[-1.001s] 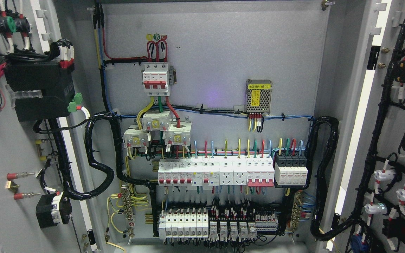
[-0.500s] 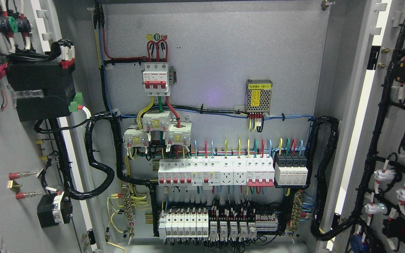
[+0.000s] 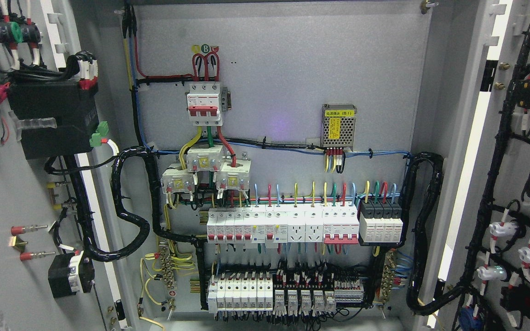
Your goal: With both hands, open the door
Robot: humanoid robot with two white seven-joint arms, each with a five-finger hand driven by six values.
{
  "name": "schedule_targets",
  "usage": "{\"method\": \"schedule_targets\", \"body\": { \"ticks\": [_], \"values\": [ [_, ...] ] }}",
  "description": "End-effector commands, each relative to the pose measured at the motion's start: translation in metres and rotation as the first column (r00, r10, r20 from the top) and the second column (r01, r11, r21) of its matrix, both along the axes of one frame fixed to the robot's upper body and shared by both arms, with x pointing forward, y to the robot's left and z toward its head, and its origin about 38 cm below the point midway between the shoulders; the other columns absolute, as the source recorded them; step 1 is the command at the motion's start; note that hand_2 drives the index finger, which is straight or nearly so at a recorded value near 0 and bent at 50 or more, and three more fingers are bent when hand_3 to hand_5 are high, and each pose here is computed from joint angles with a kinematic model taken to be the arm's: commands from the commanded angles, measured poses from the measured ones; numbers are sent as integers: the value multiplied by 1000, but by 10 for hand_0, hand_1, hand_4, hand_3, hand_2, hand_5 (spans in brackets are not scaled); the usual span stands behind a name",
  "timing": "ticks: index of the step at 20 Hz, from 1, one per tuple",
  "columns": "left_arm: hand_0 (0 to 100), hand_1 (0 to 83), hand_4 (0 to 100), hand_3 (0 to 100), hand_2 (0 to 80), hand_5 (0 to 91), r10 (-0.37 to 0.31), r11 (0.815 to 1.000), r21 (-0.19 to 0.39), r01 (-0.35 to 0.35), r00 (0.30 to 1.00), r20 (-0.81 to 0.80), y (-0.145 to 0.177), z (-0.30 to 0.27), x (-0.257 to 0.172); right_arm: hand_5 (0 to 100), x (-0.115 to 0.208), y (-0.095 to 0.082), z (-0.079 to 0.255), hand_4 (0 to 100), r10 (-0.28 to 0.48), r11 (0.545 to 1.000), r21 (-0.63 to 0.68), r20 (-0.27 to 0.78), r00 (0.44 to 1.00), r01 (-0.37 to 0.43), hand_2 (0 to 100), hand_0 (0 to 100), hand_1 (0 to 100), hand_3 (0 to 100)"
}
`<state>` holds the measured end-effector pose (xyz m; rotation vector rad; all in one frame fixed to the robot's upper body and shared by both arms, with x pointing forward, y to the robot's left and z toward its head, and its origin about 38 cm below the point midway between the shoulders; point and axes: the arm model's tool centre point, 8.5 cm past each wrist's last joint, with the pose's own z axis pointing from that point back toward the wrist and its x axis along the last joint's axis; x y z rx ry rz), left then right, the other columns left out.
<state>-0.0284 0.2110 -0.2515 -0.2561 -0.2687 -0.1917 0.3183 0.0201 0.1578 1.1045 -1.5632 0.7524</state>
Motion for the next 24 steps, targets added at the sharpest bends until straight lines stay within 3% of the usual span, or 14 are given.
{"method": "schedule_targets", "body": {
  "ticks": [1,8,16,24],
  "values": [
    [0,0,33,0,0,0,-105,987,-73,143,918,383,-24,61,75,0,-3,-56,-46,0,-172,983,-65,-38,984,169,0,0,0,0],
    [0,0,33,0,0,0,-98,972,-110,208,782,616,-42,131,118,0,-29,-103,-80,0,-301,953,-33,-27,953,300,0,0,0,0],
    [0,0,33,0,0,0,-91,959,-103,263,633,768,-43,195,151,0,-63,-169,-112,0,-479,878,-48,-33,877,477,0,0,0,0],
    [0,0,32,0,0,0,17,949,-166,268,484,875,-50,237,169,0,-83,-211,-105,0,-587,810,31,63,807,586,0,0,0,0]
  ]
}}
